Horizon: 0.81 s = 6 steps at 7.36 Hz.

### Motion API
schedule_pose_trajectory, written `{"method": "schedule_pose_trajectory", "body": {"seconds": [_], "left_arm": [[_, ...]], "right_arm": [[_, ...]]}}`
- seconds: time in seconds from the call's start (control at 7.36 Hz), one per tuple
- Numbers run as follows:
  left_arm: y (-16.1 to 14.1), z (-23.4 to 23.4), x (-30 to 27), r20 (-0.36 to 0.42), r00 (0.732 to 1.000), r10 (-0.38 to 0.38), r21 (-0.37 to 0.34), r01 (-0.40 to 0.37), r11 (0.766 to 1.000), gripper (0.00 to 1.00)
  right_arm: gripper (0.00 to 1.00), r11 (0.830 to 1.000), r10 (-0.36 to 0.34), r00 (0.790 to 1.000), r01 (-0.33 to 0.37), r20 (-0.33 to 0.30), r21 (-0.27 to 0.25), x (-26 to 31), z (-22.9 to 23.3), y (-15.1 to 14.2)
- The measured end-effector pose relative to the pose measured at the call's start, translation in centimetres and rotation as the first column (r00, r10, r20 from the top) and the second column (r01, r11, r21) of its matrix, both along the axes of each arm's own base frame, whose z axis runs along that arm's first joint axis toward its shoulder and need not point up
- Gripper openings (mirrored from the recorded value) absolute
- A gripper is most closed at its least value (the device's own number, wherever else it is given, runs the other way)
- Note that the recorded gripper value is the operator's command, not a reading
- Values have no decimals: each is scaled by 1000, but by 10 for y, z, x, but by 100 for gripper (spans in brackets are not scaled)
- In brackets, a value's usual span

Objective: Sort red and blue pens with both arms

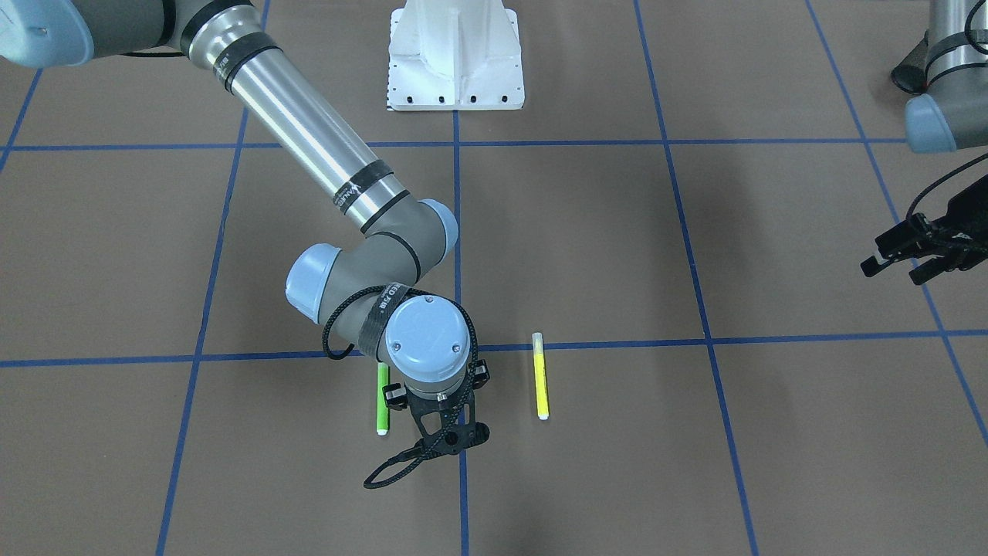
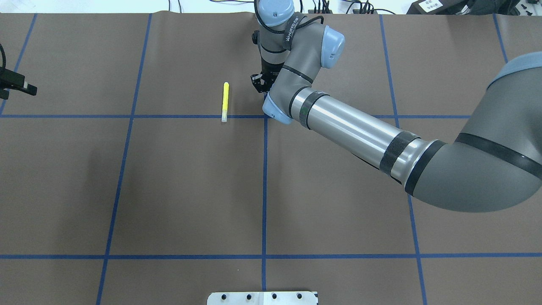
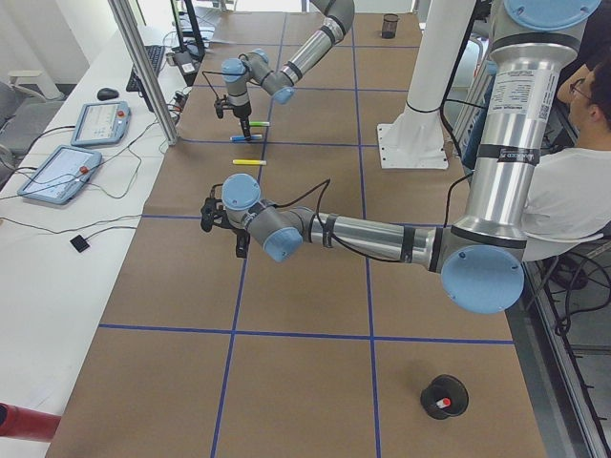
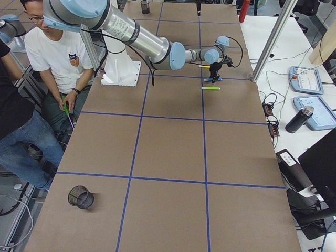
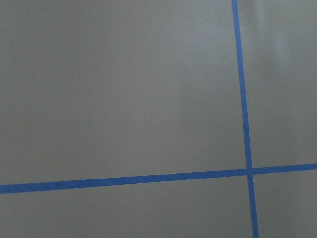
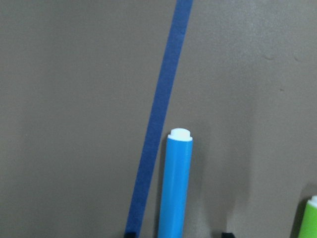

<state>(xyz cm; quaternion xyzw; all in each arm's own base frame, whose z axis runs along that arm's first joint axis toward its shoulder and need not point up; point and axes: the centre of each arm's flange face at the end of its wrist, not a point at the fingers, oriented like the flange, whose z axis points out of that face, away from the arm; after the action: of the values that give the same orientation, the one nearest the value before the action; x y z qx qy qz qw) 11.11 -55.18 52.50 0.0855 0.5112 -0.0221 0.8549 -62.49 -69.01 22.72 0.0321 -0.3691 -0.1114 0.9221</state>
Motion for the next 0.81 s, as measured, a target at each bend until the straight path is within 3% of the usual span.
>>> {"method": "schedule_pose_trajectory", "body": {"seconds": [0.14,0.81], "left_arm": [[1,-1,-1,-1,1000,0,2,0,1000,99],[8,-6,-3,-5,1000,0,8,0,1000,99]], "right_arm": [[0,1000,0,1000,0,1,1,0,-1,0],[0,999,35,999,-35,28,15,12,-32,-9]]}}
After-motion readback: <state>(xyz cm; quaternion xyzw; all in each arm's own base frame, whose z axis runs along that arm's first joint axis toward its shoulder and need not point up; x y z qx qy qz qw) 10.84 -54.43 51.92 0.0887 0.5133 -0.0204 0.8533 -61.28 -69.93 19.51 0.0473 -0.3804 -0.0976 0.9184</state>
